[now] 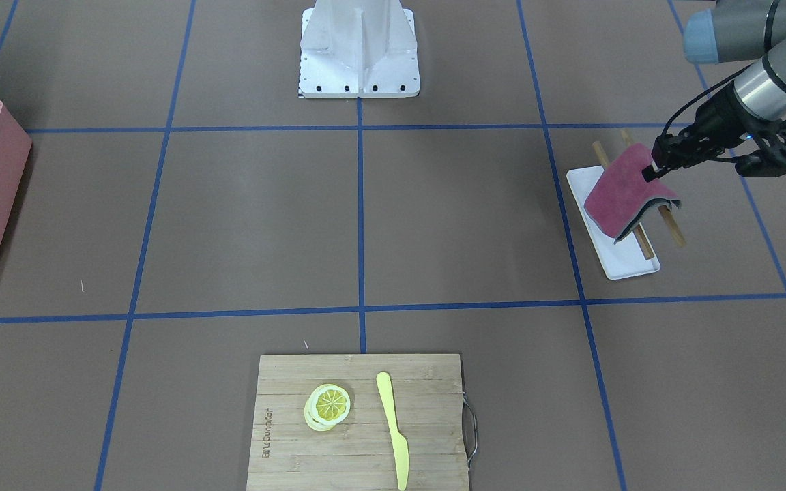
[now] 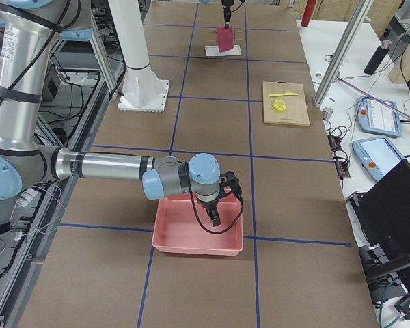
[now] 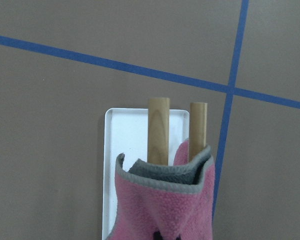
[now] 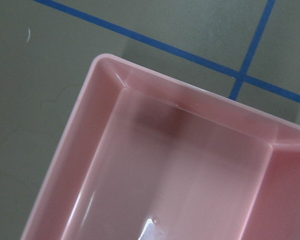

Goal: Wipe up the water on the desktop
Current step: 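Lift the pink cloth off the sticks with the left gripper while the right arm approaches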

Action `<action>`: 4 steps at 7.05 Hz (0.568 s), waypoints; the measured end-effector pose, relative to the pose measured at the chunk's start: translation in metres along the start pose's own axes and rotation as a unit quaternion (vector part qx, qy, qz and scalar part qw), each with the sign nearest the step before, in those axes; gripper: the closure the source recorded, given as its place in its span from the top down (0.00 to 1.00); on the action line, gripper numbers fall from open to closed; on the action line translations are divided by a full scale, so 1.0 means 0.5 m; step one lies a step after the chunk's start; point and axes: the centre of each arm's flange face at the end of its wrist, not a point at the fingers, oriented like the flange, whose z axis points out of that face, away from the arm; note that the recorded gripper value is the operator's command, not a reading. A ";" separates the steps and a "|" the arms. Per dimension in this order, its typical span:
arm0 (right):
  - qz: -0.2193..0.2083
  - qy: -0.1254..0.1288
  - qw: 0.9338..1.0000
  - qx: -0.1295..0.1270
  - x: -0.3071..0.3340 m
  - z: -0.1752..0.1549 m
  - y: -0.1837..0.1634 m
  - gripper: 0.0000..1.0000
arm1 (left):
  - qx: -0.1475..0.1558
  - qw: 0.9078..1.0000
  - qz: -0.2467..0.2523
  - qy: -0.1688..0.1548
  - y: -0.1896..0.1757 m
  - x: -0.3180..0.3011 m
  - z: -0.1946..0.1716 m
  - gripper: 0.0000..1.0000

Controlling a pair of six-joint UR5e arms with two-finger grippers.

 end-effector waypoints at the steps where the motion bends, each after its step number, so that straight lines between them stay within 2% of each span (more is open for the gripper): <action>1: -0.007 -0.013 1.000 0.006 -0.025 -0.003 -0.034 1.00 | -0.002 1.000 -0.017 0.020 -0.021 0.092 -0.031 0.00; 2: -0.023 -0.023 0.999 0.008 -0.064 0.001 -0.074 0.99 | -0.003 0.999 -0.038 0.035 -0.031 0.201 -0.044 0.00; 3: -0.042 -0.033 0.998 0.014 -0.120 0.009 -0.116 0.99 | -0.001 0.998 -0.057 0.041 -0.019 0.314 -0.024 0.00; 4: -0.052 -0.047 0.997 0.030 -0.199 0.021 -0.163 0.99 | 0.008 0.996 -0.074 0.039 0.006 0.428 0.016 0.00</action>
